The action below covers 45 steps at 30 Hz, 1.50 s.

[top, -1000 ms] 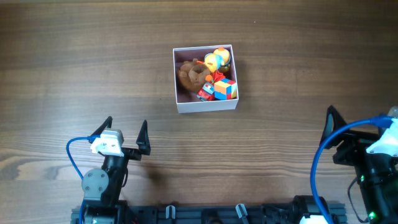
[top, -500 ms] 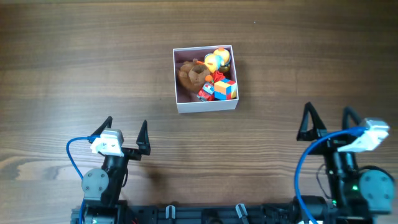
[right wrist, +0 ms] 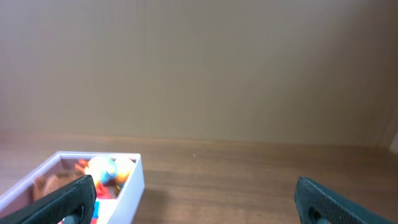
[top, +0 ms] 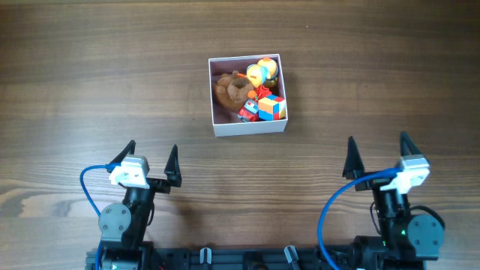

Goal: Pack container

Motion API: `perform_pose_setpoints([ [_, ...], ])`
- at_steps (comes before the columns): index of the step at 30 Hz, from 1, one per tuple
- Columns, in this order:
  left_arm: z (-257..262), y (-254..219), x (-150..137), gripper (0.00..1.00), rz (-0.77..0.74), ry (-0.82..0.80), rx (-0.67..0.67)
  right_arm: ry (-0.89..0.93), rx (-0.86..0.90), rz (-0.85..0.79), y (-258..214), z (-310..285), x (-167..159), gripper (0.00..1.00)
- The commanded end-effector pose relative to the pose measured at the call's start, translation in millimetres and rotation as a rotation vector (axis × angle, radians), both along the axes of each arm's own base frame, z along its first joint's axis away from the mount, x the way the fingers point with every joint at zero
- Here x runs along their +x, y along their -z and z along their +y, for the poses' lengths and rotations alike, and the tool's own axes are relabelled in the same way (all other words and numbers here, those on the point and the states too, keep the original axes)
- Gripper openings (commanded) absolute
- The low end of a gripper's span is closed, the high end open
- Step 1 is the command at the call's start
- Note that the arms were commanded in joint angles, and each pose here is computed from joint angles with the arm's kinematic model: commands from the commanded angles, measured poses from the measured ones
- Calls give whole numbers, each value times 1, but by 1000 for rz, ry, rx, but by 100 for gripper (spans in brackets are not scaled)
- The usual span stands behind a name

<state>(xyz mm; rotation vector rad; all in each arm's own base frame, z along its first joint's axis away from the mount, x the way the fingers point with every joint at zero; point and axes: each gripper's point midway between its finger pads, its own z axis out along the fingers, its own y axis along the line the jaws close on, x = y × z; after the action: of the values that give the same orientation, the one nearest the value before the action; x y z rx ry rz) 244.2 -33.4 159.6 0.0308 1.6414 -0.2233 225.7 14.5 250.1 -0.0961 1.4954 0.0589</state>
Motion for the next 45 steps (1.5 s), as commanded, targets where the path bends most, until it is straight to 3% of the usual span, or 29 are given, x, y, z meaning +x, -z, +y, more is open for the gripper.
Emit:
perform_pose_setpoints([
  [1, 2, 1, 0, 100, -2, -6, 20, -34, -90, -12, 11, 7, 3, 100],
  [4, 2, 1, 0, 100, -2, -6, 20, -23, -71, -14, 19, 4, 7, 100],
  [10, 2, 1, 0, 100, -2, -6, 19, 98, 252, 22, 46, -21, 16, 100],
  [16, 2, 1, 0, 100, -2, -6, 20, 107, 240, 80, 75, -21, 21, 100],
  [45, 2, 1, 0, 100, -2, -5, 20, 93, 208, 80, 75, -19, 21, 100],
])
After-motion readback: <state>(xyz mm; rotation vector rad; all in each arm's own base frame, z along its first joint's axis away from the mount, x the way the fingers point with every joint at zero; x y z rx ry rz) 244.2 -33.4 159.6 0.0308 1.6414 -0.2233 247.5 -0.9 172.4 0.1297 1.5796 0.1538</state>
